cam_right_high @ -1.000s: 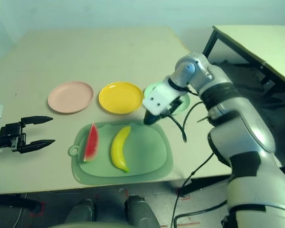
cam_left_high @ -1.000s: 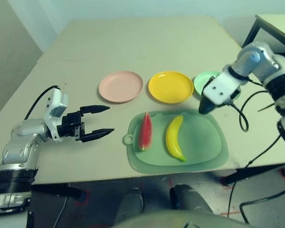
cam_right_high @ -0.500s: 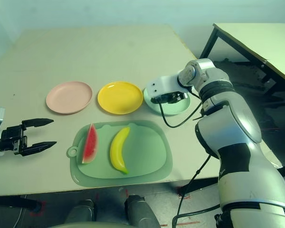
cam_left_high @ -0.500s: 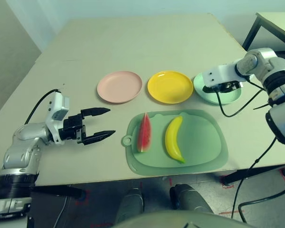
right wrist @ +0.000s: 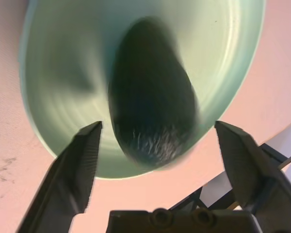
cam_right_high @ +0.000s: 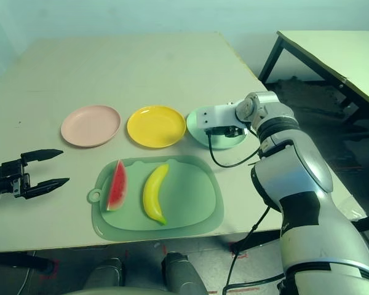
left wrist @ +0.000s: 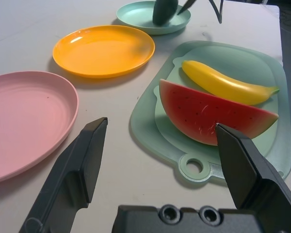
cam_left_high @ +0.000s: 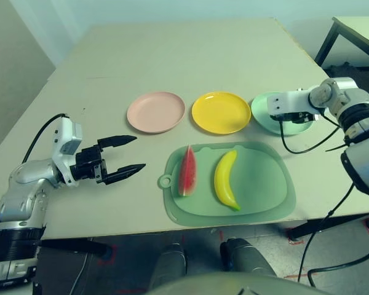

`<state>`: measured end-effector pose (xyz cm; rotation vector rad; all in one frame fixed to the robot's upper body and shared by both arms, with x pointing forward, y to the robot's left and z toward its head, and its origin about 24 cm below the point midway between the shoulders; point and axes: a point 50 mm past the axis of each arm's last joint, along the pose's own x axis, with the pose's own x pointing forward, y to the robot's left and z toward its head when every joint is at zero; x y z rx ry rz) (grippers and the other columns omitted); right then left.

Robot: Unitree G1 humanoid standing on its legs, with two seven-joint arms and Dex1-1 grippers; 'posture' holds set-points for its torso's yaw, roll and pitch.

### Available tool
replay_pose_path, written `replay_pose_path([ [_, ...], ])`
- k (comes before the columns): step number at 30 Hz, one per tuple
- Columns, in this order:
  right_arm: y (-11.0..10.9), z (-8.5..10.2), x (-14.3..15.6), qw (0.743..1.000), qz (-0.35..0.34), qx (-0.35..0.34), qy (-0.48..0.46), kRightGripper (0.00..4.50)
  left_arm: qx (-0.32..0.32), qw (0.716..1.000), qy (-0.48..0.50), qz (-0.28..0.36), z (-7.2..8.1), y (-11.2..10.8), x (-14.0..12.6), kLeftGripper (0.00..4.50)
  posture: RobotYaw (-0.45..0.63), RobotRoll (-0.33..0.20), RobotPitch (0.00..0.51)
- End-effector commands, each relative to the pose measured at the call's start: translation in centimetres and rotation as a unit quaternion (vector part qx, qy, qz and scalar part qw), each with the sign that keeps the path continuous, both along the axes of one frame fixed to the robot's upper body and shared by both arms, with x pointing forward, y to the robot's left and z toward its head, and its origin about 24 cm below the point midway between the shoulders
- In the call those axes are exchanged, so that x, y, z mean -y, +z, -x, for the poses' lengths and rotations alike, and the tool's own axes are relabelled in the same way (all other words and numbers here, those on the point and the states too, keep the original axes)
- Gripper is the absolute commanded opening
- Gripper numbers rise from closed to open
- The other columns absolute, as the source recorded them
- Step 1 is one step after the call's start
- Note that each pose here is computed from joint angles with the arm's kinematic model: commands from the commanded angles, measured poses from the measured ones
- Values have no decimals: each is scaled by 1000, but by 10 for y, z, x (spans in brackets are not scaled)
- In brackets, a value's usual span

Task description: Place the fruits into color-matched plates.

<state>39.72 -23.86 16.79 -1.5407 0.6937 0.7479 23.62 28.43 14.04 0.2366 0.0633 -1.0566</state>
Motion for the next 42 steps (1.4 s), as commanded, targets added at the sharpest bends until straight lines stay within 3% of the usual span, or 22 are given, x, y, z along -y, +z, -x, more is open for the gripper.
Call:
replay_pose_path([
  [1,-4,1,2,1000,-2,-1,-5,4460,-1,1000,-2,1,-1,0,1,4500,-28,0,75],
  [8,12,1,7,1000,-7,3,-4,4460,-3,1000,-7,3,-4,-1,3,4500,-31,0,76],
  [13,33,5,5,998,-58,-17,25,4460,-3,1000,-10,2,-6,-1,2,4500,-55,0,78],
  [17,37,14,-2,991,-56,-63,105,4460,-7,1000,-18,0,-7,-1,0,4500,-83,0,78],
  [19,37,18,-11,982,-19,-77,173,4460,-11,1000,-24,0,-8,-1,0,4500,-92,0,77],
  [24,35,33,-55,931,13,-119,345,4460,-18,999,-43,-3,-12,-2,1,4500,-99,0,79],
  [32,30,78,-123,823,59,-148,545,4460,-24,998,-51,-6,-12,-6,2,4500,-67,0,83],
  [42,21,110,-163,762,69,-170,622,4460,-24,999,-34,-2,-3,-10,-1,4500,-35,0,84],
])
